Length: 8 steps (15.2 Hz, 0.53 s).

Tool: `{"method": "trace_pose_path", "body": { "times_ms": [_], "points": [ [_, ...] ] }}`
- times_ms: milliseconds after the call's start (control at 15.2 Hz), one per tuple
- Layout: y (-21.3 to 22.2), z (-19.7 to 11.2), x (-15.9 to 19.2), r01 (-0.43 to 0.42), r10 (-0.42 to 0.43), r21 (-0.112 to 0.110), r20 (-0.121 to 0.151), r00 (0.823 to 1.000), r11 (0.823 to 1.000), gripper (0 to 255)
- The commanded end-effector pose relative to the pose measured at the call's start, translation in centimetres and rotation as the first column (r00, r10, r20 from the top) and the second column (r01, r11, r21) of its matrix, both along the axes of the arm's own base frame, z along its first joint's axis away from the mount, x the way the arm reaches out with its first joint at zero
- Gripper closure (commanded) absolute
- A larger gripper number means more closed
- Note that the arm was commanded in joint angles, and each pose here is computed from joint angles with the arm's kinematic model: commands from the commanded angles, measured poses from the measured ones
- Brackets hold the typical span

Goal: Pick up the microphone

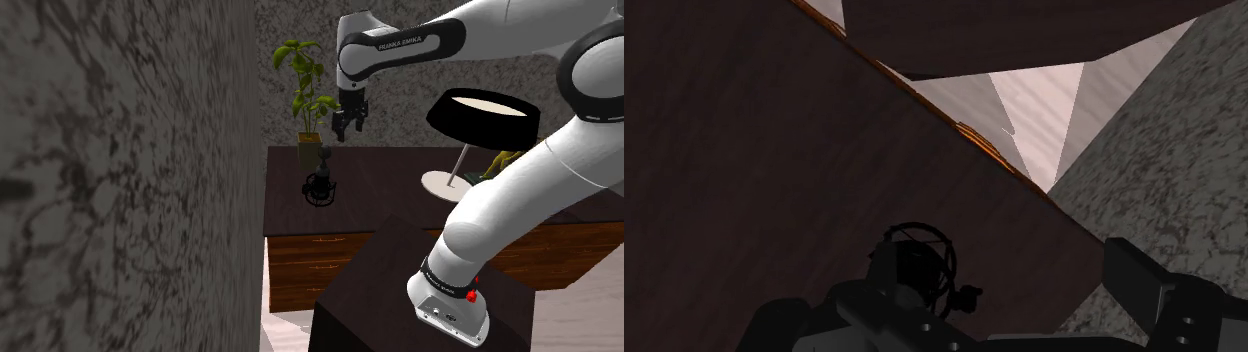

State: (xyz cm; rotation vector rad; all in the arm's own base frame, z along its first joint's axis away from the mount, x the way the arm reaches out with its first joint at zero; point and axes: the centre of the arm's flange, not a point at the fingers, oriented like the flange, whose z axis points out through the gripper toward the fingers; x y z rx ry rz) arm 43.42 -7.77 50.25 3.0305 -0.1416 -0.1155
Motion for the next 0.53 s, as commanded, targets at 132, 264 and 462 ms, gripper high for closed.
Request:
{"method": "trace_pose_path", "body": {
  "times_ms": [132, 264, 462],
  "points": [
    [-2.4, -2.9, 3.9, 0.019, -0.019, 0.006, -0.012, 1.0, 1.0, 0],
    [-3.6, -4.3, 5.9, 0.028, -0.028, 0.009, -0.018, 0.999, 1.0, 0],
    [-5.5, -6.5, 8.8, 0.042, -0.041, 0.014, -0.027, 0.999, 0.999, 0]
  ]
}}
